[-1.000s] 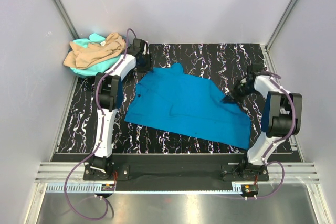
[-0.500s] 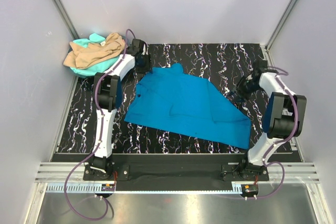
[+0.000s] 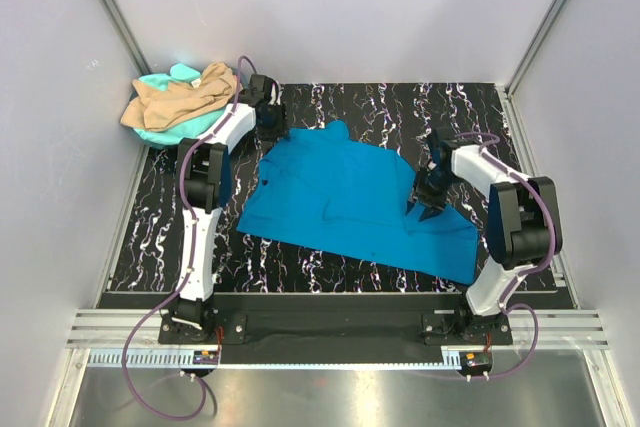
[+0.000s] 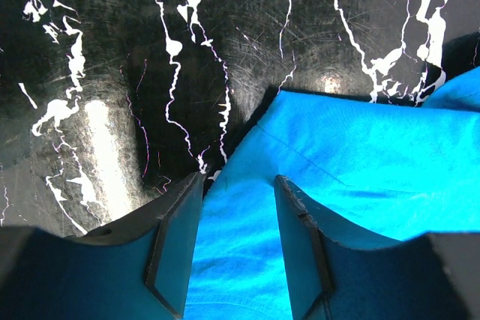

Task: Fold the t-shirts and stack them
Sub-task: Fold the tshirt

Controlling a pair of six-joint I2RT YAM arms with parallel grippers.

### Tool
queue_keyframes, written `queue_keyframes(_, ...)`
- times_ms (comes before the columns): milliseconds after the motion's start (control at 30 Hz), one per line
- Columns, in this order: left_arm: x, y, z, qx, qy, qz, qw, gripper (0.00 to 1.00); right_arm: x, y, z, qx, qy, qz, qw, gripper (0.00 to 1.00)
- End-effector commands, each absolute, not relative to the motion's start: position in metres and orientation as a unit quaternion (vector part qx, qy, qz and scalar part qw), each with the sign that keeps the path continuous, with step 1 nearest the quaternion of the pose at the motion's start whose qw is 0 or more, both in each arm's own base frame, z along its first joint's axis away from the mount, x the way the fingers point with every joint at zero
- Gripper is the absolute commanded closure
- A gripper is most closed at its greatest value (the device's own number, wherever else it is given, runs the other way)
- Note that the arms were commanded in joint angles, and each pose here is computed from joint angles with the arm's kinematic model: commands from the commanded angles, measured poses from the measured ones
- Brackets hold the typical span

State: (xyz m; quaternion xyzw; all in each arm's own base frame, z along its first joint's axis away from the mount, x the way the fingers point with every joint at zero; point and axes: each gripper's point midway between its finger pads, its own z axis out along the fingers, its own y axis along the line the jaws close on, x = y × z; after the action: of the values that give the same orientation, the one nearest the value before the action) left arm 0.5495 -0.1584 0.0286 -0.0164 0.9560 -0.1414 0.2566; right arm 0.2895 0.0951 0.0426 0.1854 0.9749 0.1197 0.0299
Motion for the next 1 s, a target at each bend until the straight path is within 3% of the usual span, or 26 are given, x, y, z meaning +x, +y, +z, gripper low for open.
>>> queue_keyframes(0,0.552,-0.159,0.059,-0.013,0.947,-0.158,0.279,0.52,0.285,0.093,0.047,0.158,0.985,0.057,0.045,0.5)
queue_keyframes(167,0.551,-0.159,0.058,-0.014,0.948,-0.16,0.277,0.52,0.279,0.101,0.045,0.123,0.991,0.024,0.037,0.51)
queue_keyframes(533,0.55,-0.156,0.057,-0.015,0.948,-0.162,0.274,0.52,0.272,0.108,0.03,0.082,0.996,-0.002,0.018,0.64)
queue_keyframes(867,0.549,-0.154,0.056,-0.016,0.949,-0.157,0.274,0.53,0.277,0.101,0.021,0.072,0.997,-0.025,0.019,0.67)
queue_keyframes(967,0.549,-0.151,0.055,-0.018,0.949,-0.156,0.274,0.53,0.279,0.101,0.021,0.07,0.997,-0.027,0.02,0.74)
